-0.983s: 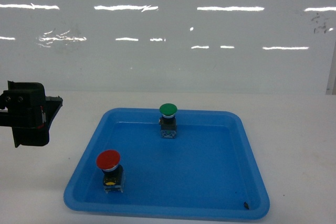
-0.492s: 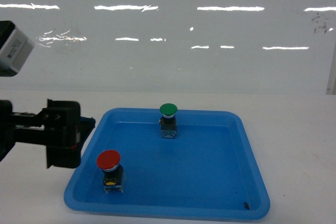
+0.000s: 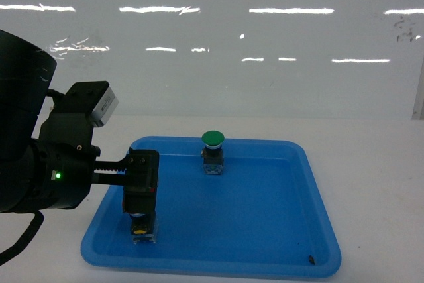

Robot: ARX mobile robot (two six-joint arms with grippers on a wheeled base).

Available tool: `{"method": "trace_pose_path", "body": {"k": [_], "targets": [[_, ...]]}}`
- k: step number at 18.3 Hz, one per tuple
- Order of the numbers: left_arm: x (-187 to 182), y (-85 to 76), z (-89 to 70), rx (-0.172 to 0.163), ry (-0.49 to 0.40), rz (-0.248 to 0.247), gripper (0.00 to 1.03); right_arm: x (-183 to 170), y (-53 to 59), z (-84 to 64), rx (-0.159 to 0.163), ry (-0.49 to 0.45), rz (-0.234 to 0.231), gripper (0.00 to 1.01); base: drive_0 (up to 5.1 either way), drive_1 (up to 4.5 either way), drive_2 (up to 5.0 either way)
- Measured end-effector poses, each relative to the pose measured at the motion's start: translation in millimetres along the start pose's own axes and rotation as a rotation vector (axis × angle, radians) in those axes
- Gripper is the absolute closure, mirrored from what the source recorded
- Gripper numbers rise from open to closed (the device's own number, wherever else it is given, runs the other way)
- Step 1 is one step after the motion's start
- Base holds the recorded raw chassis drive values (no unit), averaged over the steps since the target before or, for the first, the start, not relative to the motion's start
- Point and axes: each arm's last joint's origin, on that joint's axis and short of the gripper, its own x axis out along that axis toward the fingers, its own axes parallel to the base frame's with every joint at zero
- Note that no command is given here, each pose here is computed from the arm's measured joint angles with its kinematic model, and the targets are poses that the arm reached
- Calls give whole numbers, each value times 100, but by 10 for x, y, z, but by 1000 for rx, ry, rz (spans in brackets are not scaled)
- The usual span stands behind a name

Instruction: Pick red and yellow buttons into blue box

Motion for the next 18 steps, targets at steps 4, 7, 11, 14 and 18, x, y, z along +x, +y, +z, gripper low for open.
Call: {"method": "trace_pose_path", "body": {"k": [4,7,11,14,18], "targets": [[116,-6,-21,-7,34,-24,5,0,0,0,0,0,0,63,0,0,0],[215,-145,-78,5,73,-70,5,0,0,0,0,0,0,63,0,0,0],[332,-145,-163,8,69,-88,5,0,0,0,0,0,0,63,0,0,0],[422,56,-334,-21,93,-43,5,0,0,0,0,0,0,64,0,0,0],[477,180,-343,-37,62,-67,5,0,0,-1,0,0,0,64,0,0,0]]}}
